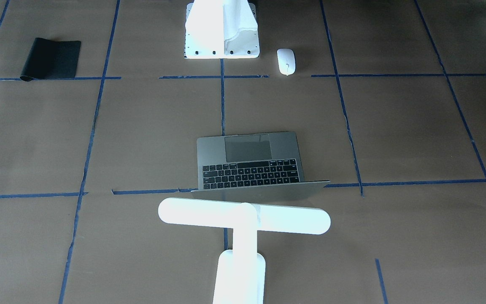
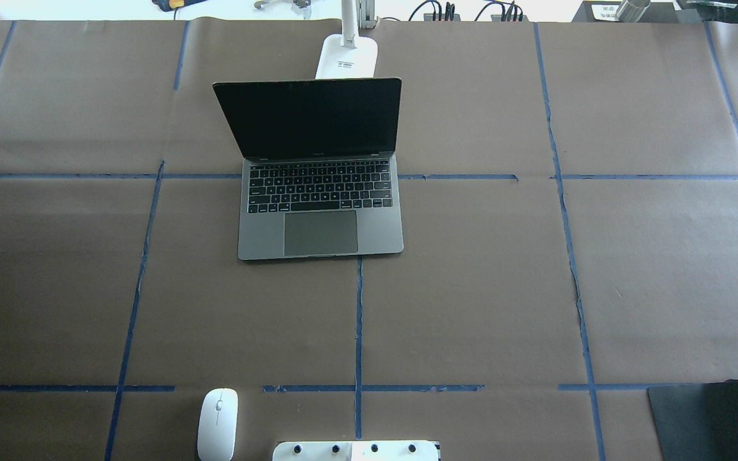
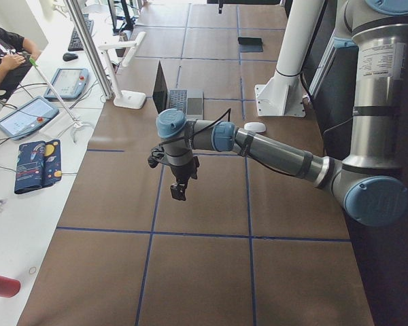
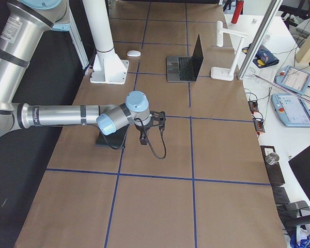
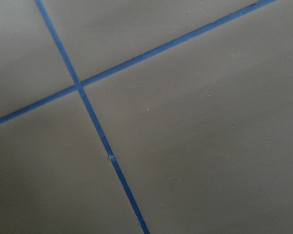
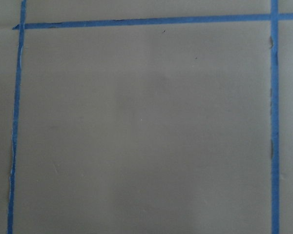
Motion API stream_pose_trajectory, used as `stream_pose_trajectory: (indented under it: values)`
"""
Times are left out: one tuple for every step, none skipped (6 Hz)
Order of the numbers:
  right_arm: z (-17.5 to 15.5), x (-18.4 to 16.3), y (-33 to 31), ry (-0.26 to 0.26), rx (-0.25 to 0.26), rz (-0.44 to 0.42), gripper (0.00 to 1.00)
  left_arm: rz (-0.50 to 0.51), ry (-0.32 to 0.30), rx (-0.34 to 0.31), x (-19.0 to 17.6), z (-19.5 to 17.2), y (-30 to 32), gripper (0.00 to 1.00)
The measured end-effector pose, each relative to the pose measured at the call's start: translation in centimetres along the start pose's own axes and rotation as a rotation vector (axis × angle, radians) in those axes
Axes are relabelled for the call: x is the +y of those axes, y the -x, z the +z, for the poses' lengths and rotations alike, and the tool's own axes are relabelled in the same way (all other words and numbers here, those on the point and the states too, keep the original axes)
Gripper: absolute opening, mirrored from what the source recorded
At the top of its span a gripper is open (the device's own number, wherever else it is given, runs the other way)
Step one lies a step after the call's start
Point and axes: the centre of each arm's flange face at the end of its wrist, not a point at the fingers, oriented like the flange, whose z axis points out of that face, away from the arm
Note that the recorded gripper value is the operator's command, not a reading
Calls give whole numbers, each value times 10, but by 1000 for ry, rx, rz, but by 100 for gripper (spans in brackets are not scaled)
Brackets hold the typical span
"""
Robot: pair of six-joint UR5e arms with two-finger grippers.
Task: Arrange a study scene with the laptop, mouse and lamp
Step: 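Reach the right gripper down and grasp the black mouse pad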
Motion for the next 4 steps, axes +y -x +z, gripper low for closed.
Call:
stream_pose_trajectory:
  values:
    - [20, 29, 7, -6, -13, 20, 100, -6, -6, 7, 3, 0, 0, 100]
    - [44, 54, 10, -14, -24, 30, 99, -8, -10, 9, 4, -1, -1, 100]
    - [72, 75, 10, -10, -23, 30, 96, -5, -18, 9, 4, -5, -4, 100]
    - [95, 91, 13, 5, -8, 27, 94, -1, -24, 7, 3, -8, -7, 100]
